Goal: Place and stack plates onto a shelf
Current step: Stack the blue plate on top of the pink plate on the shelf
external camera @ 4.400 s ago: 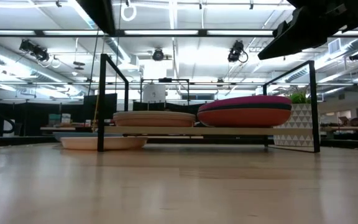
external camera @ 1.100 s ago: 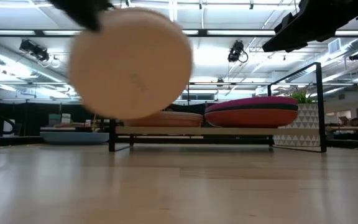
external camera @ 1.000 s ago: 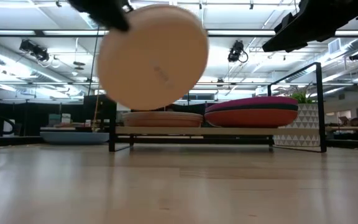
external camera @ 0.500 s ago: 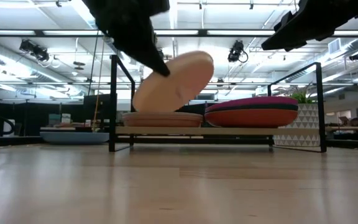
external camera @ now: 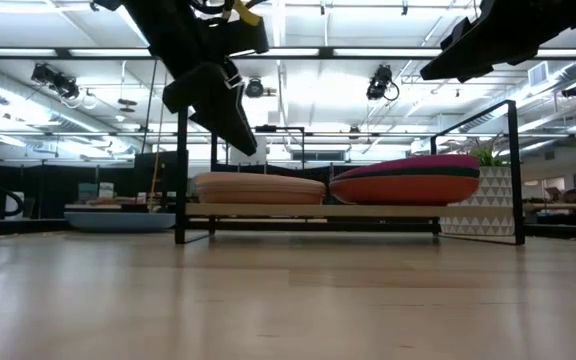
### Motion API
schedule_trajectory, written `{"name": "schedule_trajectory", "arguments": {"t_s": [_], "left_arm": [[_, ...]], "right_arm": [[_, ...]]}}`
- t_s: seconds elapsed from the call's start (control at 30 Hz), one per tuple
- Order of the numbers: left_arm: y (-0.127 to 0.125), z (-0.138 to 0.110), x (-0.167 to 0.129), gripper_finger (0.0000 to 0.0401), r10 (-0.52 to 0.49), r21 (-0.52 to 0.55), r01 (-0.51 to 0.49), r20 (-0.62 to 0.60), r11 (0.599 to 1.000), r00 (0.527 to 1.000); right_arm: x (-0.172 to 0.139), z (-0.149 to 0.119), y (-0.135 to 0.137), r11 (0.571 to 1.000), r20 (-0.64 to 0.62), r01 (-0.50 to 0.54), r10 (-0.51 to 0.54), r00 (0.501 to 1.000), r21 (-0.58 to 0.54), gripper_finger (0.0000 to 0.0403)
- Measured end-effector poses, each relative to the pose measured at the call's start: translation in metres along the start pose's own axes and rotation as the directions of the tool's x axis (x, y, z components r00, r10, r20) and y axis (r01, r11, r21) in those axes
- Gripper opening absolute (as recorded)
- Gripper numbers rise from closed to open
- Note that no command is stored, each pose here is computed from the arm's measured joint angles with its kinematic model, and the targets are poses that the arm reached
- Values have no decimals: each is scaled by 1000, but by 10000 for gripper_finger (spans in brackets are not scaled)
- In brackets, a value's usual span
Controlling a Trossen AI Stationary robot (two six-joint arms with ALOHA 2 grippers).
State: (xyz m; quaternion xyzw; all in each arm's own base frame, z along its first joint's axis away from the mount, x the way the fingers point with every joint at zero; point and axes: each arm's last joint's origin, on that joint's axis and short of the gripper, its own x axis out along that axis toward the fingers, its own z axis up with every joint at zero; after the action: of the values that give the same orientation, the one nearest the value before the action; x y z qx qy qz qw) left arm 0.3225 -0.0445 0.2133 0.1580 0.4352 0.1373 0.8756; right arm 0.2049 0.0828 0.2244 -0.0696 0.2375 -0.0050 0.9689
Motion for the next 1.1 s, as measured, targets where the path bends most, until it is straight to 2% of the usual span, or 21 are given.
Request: {"name": "schedule_trajectory", "arguments": {"t_s": [0.1, 0.2, 0.37, 0.5, 0.67, 0.83, 0.93, 1.1], "left_arm": [[-1, 4, -5, 173, -8, 31, 9, -9, 999, 1000], [-2, 21, -24, 184, -25, 44, 24, 25, 999, 999], [1, 46, -72, 175, -53, 57, 44, 167, 997, 985], [16, 42, -105, 160, 22, 10, -24, 227, 1000, 974], [44, 1, -119, 146, 155, -77, -147, 115, 986, 981], [71, -54, -113, 142, 259, -230, -246, 26, 941, 966], [80, -82, -98, 142, 252, -314, -257, -56, 914, 966], [90, -111, -69, 142, 227, -404, -298, -213, 865, 950]], "right_arm": [[0, 0, 0, 1000, -1, 0, 0, 1000, 0, 95], [0, 0, 0, 1000, -1, 0, 0, 1000, 2, 95], [0, 0, 0, 1000, 0, 0, 0, 1000, 3, 95], [0, 0, 0, 1000, 2, -2, 2, 1000, 3, 95], [0, 1, 0, 1000, 7, -4, 4, 1000, 5, 95], [0, 3, 0, 1000, 26, -5, 5, 1000, -2, 95], [0, 4, 0, 1000, 41, -6, 7, 999, -13, 95], [0, 5, 0, 1000, 44, -4, 5, 999, -17, 95]]}}
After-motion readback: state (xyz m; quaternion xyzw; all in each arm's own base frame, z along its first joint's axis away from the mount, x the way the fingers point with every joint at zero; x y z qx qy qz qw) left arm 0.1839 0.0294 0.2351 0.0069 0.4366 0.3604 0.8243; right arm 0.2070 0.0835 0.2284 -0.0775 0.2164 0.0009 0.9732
